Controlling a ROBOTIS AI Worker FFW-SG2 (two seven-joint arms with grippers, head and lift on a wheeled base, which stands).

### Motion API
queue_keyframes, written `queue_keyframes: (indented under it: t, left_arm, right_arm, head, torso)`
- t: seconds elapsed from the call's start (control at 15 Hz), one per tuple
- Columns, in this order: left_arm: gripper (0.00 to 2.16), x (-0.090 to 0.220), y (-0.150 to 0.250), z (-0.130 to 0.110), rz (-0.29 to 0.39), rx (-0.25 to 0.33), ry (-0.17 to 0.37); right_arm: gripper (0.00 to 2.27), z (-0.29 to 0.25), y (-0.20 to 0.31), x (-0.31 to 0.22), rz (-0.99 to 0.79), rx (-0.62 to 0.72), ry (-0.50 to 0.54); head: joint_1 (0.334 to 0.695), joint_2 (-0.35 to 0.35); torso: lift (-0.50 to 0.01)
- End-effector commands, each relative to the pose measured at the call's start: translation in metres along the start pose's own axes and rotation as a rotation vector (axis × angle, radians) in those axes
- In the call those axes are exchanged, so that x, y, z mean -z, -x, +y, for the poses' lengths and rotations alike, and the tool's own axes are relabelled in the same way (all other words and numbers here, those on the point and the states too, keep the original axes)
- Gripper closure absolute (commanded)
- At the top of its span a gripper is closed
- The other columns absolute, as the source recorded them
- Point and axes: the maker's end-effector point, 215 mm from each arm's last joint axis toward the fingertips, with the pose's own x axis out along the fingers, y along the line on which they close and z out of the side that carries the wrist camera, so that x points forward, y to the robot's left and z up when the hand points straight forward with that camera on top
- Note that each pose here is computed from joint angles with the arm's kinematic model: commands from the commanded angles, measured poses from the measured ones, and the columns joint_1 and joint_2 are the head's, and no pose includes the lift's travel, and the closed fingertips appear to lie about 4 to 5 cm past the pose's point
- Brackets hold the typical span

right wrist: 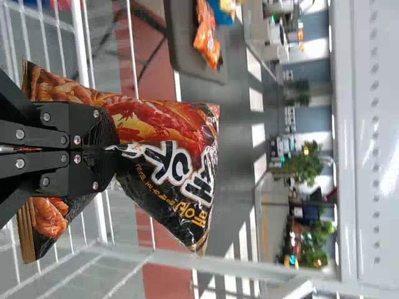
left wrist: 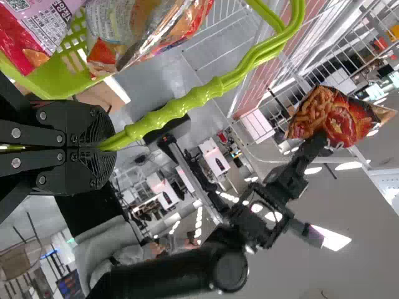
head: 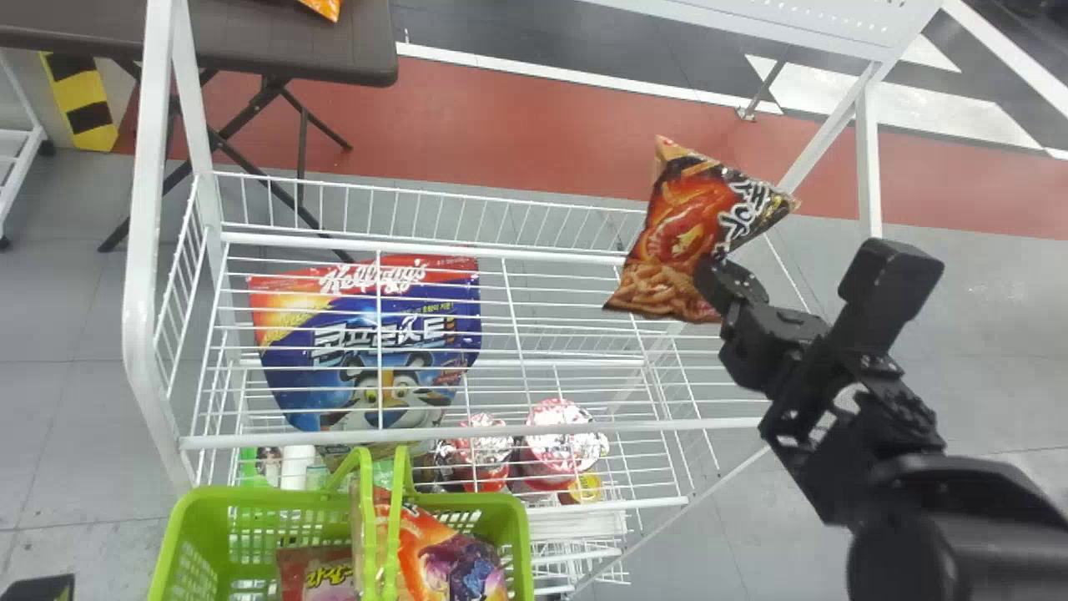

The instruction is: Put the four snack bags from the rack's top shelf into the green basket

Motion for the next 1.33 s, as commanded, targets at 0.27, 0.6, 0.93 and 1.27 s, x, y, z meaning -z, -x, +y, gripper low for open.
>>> queue_keyframes:
  t: [0.27, 0.6, 0.93, 1.27]
  left_arm:
    - [2.12, -0.001, -0.001, -0.001, -0.007, 0.004, 0.003]
    - [2.12, 0.000, -0.003, -0.001, -0.008, 0.001, 0.004]
    - [2.12, 0.000, -0.005, -0.001, -0.004, 0.003, 0.004]
    - [2.12, 0.002, -0.005, -0.003, -0.004, 0.006, 0.005]
  right_arm:
    - [2.07, 0.114, 0.109, 0.122, 0.440, -0.309, -0.155]
    - [2.07, 0.159, 0.172, 0.191, 0.692, -0.459, -0.263]
    - [2.07, 0.210, 0.201, 0.213, 0.792, -0.597, -0.310]
    - [1.68, 0.197, 0.157, 0.207, 0.655, -0.533, -0.234]
  head:
    - [0.695, -0.350]
    - [0.695, -0.350]
    - [0.695, -0.350]
    - [0.695, -0.350]
  torso:
    - [0.000]
    - [0.000]
    - [0.000]
    - [0.000]
